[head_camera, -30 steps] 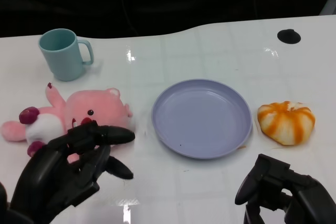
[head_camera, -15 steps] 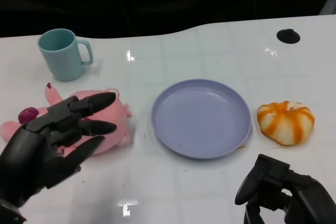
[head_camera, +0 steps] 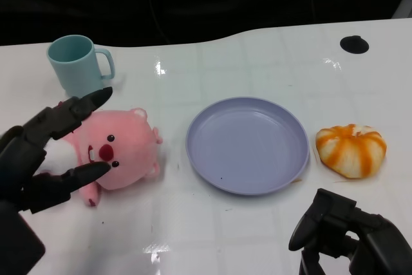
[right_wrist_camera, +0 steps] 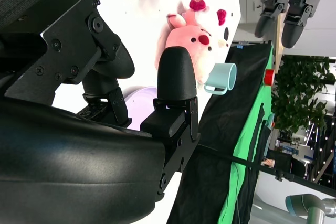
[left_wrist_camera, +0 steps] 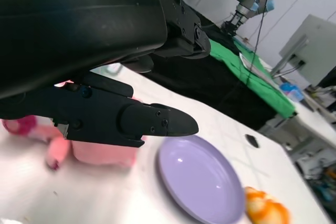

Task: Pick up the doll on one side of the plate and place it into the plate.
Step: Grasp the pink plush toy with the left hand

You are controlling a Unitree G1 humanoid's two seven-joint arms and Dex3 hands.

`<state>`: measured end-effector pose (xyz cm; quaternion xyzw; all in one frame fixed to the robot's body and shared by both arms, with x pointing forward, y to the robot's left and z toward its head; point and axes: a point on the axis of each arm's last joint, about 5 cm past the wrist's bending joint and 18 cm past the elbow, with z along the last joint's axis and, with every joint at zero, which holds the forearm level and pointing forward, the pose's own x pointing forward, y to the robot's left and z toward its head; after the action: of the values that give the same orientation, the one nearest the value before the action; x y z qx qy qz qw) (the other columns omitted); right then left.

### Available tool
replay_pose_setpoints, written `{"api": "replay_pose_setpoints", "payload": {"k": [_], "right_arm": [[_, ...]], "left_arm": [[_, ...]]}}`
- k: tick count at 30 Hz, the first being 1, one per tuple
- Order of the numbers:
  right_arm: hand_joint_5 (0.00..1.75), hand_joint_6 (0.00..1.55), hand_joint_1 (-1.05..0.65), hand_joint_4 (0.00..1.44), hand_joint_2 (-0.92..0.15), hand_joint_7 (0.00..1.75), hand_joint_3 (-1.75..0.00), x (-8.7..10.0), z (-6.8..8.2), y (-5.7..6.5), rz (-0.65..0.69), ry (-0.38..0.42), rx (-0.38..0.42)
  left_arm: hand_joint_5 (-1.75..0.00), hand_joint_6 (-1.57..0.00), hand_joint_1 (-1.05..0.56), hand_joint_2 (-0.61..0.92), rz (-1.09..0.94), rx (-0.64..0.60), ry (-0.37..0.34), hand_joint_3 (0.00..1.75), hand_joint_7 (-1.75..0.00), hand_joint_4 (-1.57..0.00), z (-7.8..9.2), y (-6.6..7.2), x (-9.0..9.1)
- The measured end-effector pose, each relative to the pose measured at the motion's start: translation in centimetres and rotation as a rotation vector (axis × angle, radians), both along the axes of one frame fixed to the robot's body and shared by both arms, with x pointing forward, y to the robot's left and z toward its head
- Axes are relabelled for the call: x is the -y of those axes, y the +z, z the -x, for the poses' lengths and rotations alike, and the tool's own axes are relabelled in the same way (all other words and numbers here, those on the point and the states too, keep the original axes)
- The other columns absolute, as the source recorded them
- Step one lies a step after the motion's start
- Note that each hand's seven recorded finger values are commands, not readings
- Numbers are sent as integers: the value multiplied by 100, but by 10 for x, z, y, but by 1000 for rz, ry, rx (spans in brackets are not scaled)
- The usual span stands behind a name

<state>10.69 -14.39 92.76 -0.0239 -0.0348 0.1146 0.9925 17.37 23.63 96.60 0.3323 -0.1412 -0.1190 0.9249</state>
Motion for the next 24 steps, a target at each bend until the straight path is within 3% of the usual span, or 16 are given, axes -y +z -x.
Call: {"api": "replay_pose_setpoints", "payload": {"k": [11,24], "right_arm": [[175,60,9,68,-41,154,-136,0,0,0,1,-1,1],[175,61,9,68,-41,154,-137,0,0,1,1,-2,1]], "left_arm": [[-32,-17,-72,92,-439,13,132,5,-1,0,-7,15,-7],[-29,-18,-71,90,-725,-81,156,0,0,0,-34,15,-1]]}}
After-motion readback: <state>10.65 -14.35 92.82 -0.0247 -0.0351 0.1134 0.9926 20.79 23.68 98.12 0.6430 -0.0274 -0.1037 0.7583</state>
